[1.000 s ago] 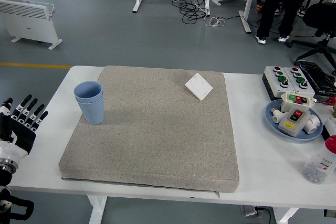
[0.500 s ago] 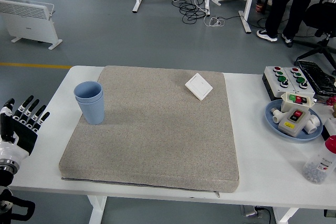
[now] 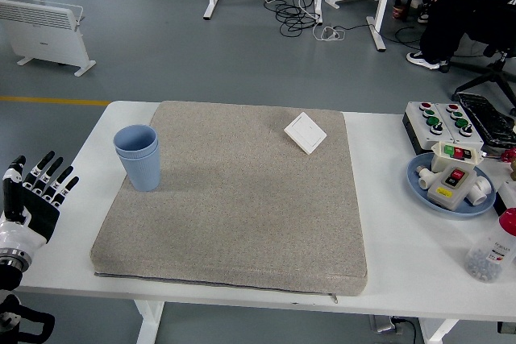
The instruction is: Push cup pick cup insert cup
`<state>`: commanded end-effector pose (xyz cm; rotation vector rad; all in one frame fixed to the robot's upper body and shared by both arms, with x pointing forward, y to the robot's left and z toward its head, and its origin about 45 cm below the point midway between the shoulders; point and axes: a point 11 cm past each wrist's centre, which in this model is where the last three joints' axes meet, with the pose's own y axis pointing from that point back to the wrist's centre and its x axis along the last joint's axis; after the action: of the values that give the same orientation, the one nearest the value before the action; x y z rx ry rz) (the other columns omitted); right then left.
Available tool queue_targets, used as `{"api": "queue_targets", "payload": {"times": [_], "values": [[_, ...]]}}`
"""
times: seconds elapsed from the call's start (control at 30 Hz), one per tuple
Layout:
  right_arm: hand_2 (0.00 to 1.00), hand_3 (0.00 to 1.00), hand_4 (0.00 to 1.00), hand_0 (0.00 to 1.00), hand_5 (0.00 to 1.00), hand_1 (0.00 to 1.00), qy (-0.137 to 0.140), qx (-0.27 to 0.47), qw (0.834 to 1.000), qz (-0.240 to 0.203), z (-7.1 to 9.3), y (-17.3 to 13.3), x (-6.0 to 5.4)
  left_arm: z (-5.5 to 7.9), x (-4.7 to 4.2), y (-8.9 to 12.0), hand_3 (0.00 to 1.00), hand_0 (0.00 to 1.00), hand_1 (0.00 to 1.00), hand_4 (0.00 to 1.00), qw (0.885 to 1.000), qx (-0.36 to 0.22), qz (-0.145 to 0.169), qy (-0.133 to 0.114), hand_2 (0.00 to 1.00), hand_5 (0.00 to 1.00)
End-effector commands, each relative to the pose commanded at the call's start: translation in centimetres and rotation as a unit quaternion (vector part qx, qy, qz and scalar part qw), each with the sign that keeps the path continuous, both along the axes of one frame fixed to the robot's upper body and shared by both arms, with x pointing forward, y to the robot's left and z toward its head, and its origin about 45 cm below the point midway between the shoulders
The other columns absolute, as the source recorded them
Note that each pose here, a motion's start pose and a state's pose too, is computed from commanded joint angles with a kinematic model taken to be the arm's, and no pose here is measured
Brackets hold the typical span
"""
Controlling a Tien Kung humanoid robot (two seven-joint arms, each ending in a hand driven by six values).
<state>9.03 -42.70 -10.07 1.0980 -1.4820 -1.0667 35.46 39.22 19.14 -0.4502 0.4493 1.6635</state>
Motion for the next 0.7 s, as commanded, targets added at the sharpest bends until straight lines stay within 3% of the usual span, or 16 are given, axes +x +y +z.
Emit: {"api": "queue_targets", "payload": {"times": [0.7], "values": [[0.710, 0.578, 0.139, 0.780, 0.480, 0.697, 0.004, 0.002, 1.000, -0.015, -0.5, 0.6, -1.1, -0.7, -0.44, -0.4, 0.826, 0.848, 0.863, 0.616, 1.000, 0.002, -0.007, 0.010, 0.917, 0.998]]}}
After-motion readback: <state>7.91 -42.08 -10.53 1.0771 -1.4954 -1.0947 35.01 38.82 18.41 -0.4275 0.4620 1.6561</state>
